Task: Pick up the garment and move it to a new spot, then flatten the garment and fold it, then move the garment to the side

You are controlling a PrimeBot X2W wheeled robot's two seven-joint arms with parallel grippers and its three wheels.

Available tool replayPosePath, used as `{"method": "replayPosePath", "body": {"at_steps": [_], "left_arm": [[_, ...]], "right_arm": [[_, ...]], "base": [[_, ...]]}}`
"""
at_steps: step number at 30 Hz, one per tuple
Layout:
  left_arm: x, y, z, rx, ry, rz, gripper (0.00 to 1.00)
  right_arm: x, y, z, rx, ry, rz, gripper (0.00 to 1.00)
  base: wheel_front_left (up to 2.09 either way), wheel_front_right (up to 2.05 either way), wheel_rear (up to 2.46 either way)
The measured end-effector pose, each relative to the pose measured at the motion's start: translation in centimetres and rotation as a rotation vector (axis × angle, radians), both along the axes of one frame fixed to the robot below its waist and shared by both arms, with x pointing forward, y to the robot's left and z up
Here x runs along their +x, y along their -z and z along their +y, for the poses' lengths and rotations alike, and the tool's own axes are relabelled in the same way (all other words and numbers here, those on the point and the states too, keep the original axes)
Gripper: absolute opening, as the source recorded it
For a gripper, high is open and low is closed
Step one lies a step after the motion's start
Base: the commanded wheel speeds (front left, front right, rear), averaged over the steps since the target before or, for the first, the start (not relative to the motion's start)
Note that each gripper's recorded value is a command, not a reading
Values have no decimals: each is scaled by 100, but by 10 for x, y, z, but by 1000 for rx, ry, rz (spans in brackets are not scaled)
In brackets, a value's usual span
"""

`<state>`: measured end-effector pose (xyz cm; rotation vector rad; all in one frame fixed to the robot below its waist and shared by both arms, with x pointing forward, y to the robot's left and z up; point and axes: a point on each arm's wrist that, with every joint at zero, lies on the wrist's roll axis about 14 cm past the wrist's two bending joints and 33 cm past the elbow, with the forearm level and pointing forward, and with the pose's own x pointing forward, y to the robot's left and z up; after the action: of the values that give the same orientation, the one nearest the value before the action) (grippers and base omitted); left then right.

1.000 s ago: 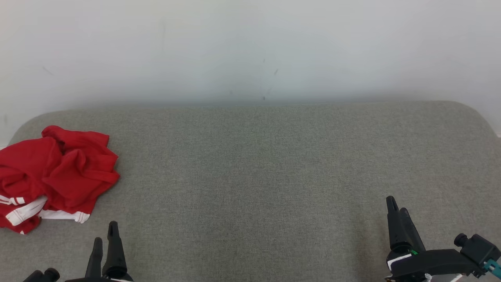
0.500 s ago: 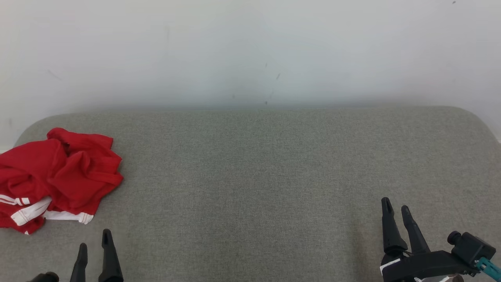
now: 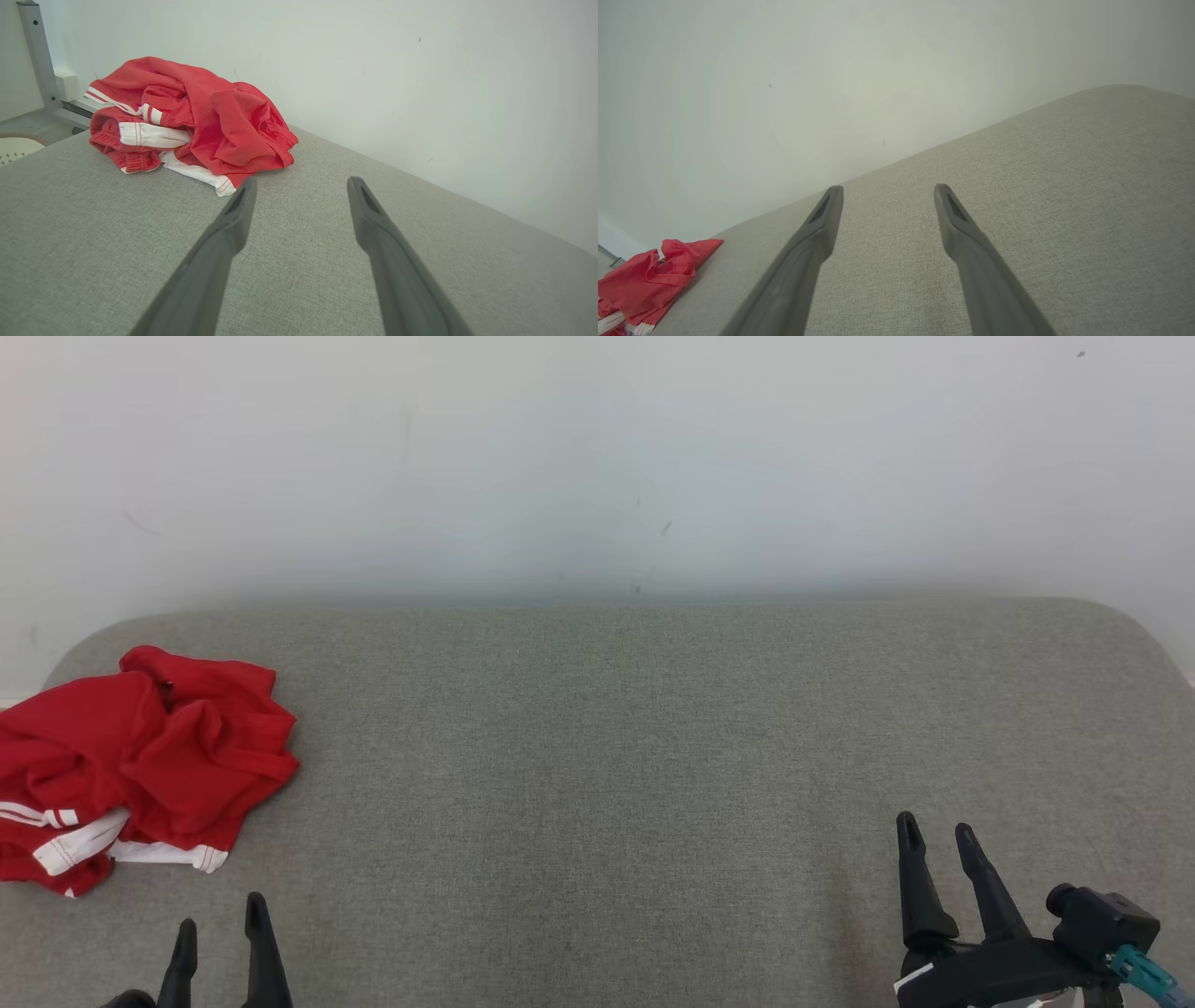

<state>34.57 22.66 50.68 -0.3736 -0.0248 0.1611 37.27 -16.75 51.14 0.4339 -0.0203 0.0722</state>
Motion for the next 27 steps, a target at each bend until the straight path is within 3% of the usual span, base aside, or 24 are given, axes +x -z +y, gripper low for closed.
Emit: {"method": "replayPosePath", "body": {"at_steps": [27], "left_arm": [[-11,-14,-1,271,4,-37,100]], "right_arm": [[-6,6,2,-196,-29,35,100]], "base": [[0,0,0]]}}
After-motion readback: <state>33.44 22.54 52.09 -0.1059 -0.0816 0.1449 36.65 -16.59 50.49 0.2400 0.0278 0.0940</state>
